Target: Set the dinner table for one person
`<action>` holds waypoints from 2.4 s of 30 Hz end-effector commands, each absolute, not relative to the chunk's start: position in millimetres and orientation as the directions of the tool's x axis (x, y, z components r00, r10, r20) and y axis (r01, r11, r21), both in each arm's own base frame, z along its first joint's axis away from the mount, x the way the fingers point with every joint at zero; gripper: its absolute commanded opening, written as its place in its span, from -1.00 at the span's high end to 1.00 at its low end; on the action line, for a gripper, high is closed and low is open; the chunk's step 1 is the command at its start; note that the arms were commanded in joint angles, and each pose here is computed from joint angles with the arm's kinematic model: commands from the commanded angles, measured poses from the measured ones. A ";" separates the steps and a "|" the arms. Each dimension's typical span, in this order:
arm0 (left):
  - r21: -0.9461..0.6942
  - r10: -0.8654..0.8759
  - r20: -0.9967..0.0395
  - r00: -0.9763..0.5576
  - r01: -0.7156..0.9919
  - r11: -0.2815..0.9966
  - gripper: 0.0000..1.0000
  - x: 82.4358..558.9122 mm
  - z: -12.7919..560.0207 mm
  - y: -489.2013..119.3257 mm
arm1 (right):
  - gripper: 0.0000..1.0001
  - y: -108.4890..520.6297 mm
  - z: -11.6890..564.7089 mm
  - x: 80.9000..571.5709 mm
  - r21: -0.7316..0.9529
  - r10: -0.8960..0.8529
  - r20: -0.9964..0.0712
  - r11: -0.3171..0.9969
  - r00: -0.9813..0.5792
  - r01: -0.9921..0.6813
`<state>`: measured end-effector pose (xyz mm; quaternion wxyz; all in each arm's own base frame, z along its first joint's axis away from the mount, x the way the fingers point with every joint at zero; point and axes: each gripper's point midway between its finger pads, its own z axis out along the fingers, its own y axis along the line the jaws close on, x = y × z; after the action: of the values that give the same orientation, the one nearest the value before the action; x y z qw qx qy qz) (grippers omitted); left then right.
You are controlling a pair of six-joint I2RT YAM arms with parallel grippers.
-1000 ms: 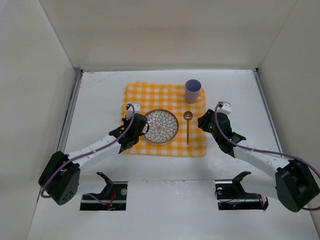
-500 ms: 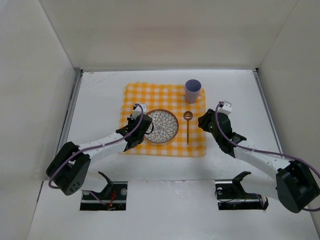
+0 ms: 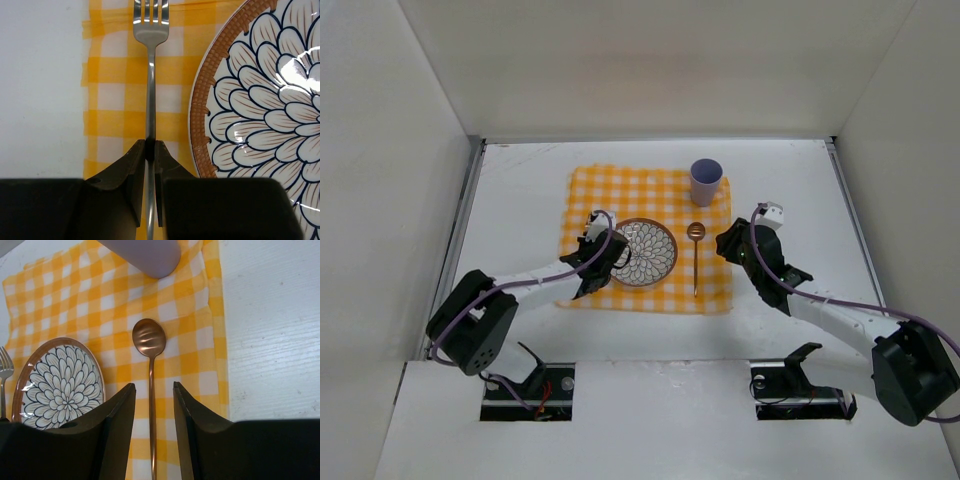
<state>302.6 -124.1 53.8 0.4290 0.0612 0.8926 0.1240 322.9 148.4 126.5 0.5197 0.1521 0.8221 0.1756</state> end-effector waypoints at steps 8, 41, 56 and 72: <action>0.276 0.206 -0.766 -0.609 -0.022 0.961 0.90 317.2 60.5 -128.2 | 0.15 148.9 141.7 331.7 0.462 0.449 -0.817 0.885 -0.363 0.056; 0.062 0.005 -0.913 -0.407 -0.127 0.990 0.14 296.9 150.3 -116.2 | 0.16 144.5 149.8 327.8 0.481 0.471 -0.819 0.875 -0.329 0.057; -0.294 -0.415 -0.869 -0.270 -0.392 0.872 -1.00 251.3 137.7 -34.8 | -0.09 69.4 179.5 313.8 0.657 0.670 -0.742 0.736 -0.033 0.166; -0.326 -0.500 -0.805 -0.318 -0.467 0.822 -1.00 256.9 121.4 -31.5 | -0.20 82.3 157.2 326.9 0.603 0.631 -0.765 0.772 -0.126 0.201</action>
<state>250.2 -24.8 111.5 0.5004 -0.2929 0.8147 0.0007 315.0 75.2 125.6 0.5689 0.2841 0.7565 0.1525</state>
